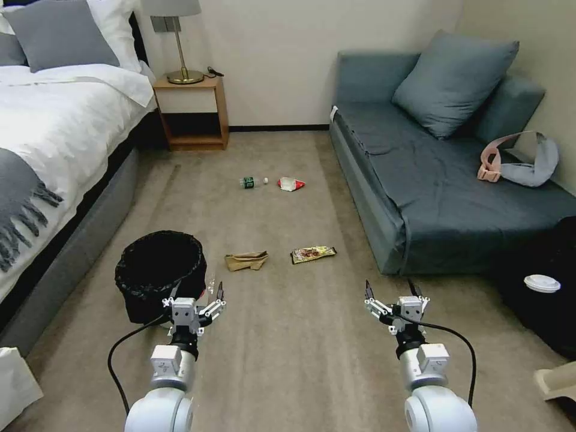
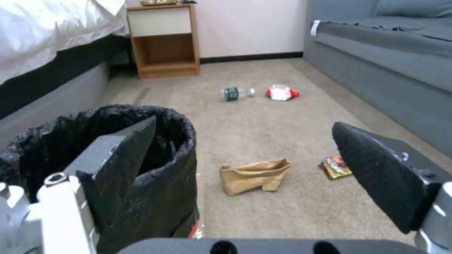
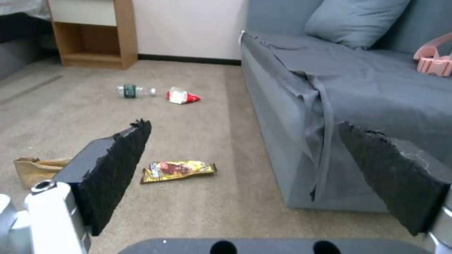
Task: Pick up the trash bin, then pick up the garbage on the floor and place it into the trash bin.
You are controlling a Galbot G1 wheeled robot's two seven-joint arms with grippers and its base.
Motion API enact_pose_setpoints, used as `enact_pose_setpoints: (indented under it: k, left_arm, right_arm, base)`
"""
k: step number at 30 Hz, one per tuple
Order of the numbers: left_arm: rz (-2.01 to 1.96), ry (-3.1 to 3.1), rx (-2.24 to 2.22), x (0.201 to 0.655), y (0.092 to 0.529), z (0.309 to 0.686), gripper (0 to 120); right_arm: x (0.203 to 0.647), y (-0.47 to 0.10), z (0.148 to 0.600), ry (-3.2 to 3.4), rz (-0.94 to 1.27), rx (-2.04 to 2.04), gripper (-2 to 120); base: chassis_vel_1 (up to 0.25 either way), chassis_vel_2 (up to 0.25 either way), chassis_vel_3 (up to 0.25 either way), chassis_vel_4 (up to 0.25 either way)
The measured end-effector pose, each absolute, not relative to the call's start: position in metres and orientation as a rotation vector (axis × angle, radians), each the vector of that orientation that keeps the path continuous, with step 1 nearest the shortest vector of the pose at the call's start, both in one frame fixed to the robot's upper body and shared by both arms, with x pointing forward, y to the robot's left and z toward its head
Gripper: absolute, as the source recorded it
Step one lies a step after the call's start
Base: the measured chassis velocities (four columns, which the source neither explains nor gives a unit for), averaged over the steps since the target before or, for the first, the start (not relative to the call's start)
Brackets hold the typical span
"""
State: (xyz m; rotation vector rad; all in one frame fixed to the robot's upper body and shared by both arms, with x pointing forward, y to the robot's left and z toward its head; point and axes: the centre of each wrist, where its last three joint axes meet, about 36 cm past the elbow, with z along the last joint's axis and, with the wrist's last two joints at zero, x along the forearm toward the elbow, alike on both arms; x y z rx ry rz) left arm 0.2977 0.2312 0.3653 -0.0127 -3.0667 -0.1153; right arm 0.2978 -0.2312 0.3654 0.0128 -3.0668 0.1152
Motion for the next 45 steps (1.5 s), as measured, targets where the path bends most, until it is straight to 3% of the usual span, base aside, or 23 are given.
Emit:
enact_pose_setpoints:
  k: [23,34,45]
  left_arm:
    - [-0.085,-3.059,0.036,0.3,0.231,0.372,100]
    - [0.074,-3.013,0.319,0.308,0.233,0.449,100]
    - [0.053,-2.999,0.327,0.308,0.237,0.442,99]
  right_arm:
    - [0.293,-0.233,0.368,-3.046,0.081,-0.006,100]
    - [0.238,-0.251,0.419,-2.78,-0.175,-0.171,100]
    - [0.233,-0.265,0.427,-2.769,-0.119,-0.206,100]
  base:
    - [0.0,0.0,0.0,0.0]
    - [0.0,0.0,0.0,0.0]
    - [0.0,0.0,0.0,0.0]
